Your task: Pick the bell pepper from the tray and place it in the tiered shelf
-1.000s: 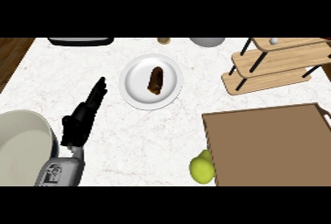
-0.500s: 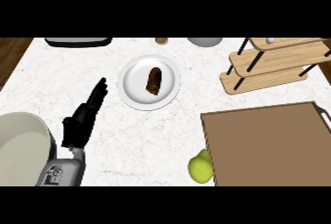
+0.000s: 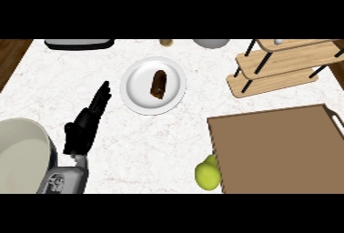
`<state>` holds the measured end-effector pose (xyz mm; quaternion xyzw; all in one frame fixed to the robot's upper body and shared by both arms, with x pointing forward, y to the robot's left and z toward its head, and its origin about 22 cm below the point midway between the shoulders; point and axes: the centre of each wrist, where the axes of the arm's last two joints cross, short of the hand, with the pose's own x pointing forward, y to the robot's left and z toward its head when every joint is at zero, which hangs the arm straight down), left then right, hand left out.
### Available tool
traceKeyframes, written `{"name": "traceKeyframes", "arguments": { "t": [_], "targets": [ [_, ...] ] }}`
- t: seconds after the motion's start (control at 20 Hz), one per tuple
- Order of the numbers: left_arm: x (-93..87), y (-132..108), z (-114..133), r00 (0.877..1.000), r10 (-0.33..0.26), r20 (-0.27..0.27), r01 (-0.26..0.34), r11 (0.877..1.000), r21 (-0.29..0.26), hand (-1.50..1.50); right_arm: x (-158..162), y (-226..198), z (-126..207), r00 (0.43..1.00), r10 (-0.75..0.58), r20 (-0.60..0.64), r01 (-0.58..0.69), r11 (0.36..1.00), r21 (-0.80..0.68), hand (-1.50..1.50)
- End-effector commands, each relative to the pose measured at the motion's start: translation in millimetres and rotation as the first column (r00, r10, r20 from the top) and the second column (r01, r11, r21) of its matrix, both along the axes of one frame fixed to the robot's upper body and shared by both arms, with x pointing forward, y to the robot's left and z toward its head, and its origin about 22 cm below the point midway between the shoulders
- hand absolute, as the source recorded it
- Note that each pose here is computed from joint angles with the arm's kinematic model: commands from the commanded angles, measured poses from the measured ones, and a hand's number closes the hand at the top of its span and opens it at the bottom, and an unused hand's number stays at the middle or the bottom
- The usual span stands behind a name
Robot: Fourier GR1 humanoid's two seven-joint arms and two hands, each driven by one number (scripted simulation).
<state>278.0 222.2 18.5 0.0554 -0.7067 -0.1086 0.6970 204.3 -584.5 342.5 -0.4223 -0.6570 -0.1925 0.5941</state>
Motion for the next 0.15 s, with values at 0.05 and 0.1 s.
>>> {"name": "traceKeyframes", "arguments": {
  "t": [0.05, 0.1],
  "targets": [
    [6.5, 10.7, -5.1, 1.000, -0.013, -0.003, 0.013, 1.000, -0.003, 0.00, -54.8, -42.1, -13.5, 0.999, 0.034, -0.013, -0.034, 0.999, 0.003, -1.50],
    [3.9, 0.7, 3.5, 1.000, -0.001, 0.006, 0.001, 1.000, -0.006, 0.00, -55.5, -47.3, -19.6, 0.999, 0.044, -0.018, -0.044, 0.999, 0.031, -1.50]
  ]
}}
